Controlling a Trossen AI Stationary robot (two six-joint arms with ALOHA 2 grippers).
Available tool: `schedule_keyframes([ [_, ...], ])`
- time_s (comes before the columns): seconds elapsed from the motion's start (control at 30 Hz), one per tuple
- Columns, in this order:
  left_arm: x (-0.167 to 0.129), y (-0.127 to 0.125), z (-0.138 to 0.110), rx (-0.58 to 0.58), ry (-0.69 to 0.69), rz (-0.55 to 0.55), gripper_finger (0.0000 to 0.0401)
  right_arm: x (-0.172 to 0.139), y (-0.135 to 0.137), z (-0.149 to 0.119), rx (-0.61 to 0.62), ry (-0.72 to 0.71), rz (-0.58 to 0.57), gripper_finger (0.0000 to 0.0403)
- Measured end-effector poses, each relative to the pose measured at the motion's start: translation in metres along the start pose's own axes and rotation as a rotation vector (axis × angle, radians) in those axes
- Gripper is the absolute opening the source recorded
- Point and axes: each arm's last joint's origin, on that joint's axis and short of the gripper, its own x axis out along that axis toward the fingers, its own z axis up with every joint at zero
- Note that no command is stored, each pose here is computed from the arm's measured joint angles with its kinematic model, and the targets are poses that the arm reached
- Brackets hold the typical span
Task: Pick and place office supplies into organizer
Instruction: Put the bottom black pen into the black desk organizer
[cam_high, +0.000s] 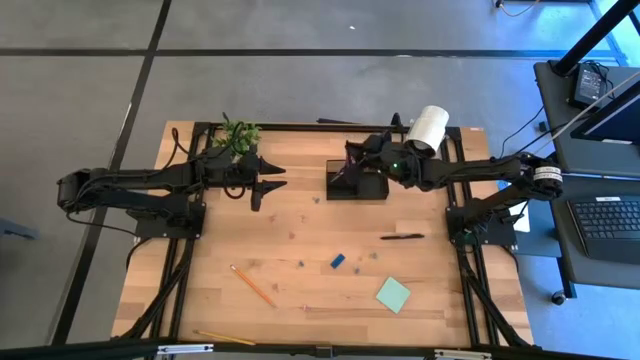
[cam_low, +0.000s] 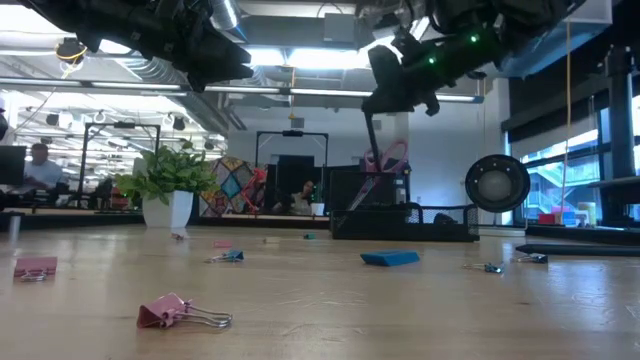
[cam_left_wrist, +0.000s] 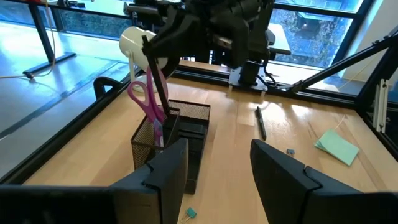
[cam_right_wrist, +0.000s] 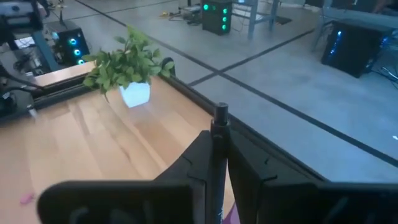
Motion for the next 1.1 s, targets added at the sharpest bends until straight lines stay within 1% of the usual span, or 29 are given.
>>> schedule_keyframes([
  [0.27, 0.000, 0.000, 0.000, 0.000, -0.001, 0.005, 0.0169, 0.002, -0.001, -0.017, 0.008, 0.036, 0.019, 0.0042],
  [0.4, 0.000, 0.000, 0.000, 0.000, -0.001, 0.006, 0.0169, 0.011, 0.001, -0.032, -0.030, 0.075, 0.022, 0.0042],
  [0.77, 0.000, 0.000, 0.000, 0.000, -0.001, 0.007, 0.0169, 0.036, 0.008, -0.064, -0.078, 0.122, 0.018, 0.0042],
  [0.9, 0.000, 0.000, 0.000, 0.000, -0.001, 0.007, 0.0169, 0.038, 0.008, -0.069, -0.084, 0.139, 0.016, 0.0042],
  [1.1, 0.000, 0.000, 0.000, 0.000, -0.001, 0.007, 0.0169, 0.038, 0.010, -0.069, -0.085, 0.139, 0.020, 0.0043],
])
